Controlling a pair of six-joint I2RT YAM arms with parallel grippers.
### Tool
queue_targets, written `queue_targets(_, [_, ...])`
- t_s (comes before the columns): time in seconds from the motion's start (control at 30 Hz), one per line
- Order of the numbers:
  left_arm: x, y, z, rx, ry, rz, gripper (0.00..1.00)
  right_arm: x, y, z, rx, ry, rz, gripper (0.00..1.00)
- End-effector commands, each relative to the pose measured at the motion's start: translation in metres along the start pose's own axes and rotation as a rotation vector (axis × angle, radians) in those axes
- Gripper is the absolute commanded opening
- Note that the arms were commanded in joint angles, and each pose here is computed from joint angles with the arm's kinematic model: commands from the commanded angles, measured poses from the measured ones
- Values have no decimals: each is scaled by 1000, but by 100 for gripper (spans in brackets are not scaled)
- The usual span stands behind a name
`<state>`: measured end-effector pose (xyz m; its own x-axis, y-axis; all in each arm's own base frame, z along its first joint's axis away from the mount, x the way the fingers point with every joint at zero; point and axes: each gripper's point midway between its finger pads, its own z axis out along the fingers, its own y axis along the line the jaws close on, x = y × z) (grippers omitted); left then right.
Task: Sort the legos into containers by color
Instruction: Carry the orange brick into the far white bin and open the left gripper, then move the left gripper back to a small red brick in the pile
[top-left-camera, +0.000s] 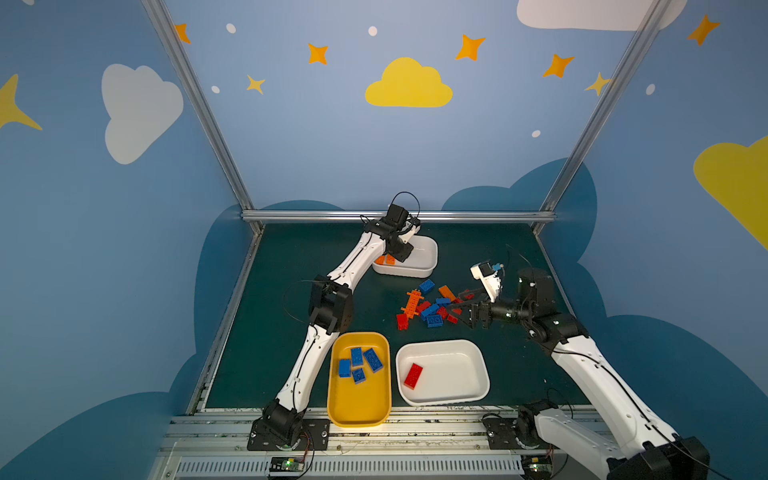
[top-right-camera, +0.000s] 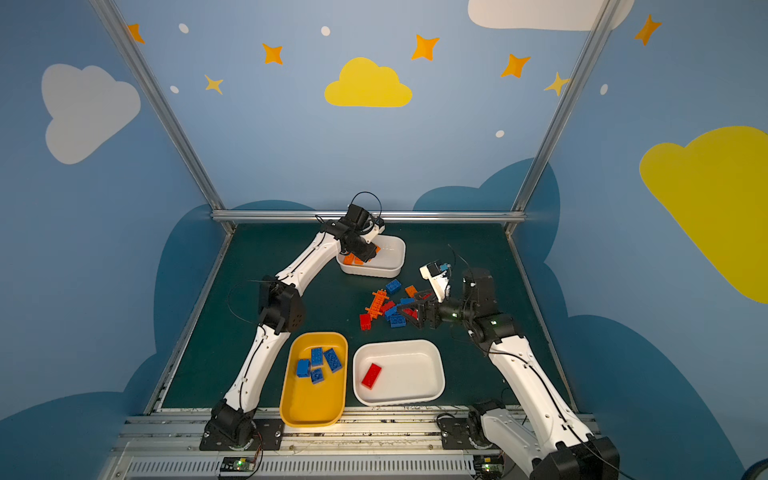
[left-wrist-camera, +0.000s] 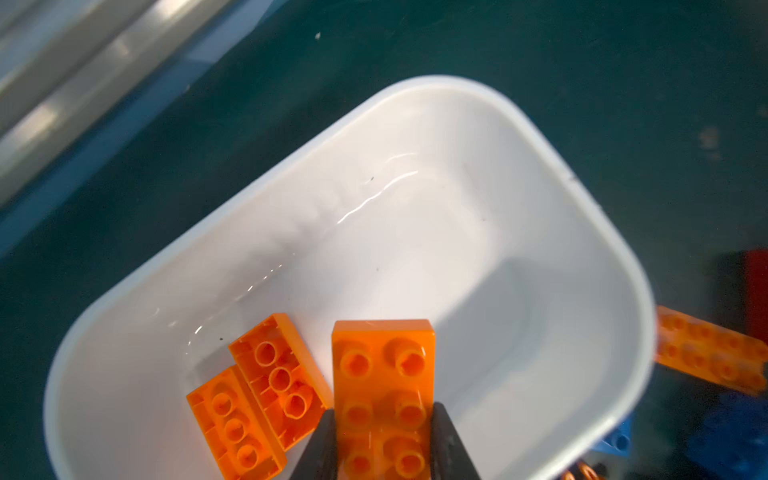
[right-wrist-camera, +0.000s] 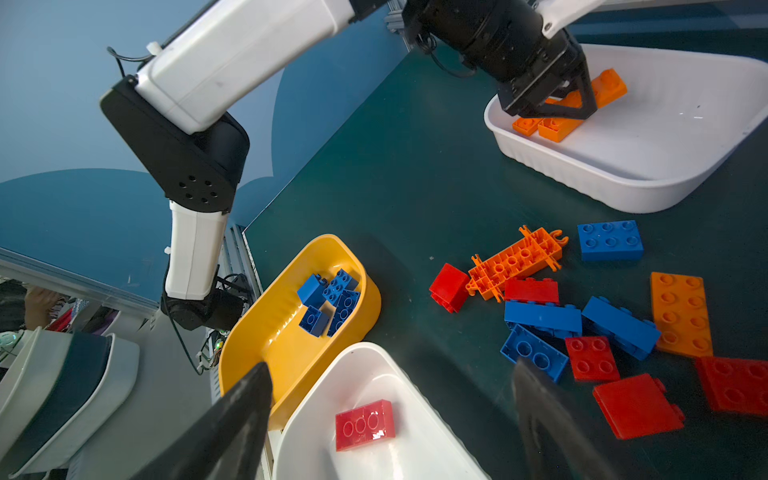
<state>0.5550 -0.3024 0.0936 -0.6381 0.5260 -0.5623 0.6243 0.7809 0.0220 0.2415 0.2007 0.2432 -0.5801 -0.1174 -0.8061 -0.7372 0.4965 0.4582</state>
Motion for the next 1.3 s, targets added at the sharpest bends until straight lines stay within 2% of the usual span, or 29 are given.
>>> queue_targets(0.0, [-21, 9, 2, -37, -94, -84, 28, -13, 2, -6, 16, -27, -20, 89])
queue_targets(0.13, [-14, 17, 25, -55, -101, -138, 29, -11, 0, -6, 24, -22, -14, 89])
queue_targets(0.33, [-16, 14, 26, -38, -106, -169, 38, -10, -1, -7, 29, -20, -10, 89])
queue_targets(0.4, [-15, 17, 19, -60, -95, -173, 43, -10, -2, -8, 31, -21, -8, 89])
queue_targets(0.5, [-16, 18, 7, -71, -87, -175, 59, -8, -1, -8, 28, -19, -7, 89])
queue_targets(0.73, [-18, -10, -43, 61, -49, -219, 64, -3, -1, -11, 34, -22, -5, 89])
queue_targets(0.93, [13, -40, -84, 111, 91, -332, 68, 3, -2, -13, 37, -22, 6, 89])
queue_targets(1.03, [29, -64, -101, 123, 134, -334, 69, 5, -3, -13, 38, -23, 11, 89])
queue_targets(1.27, [88, -117, -119, 84, 246, -445, 72, 11, -4, -14, 46, -29, 23, 89])
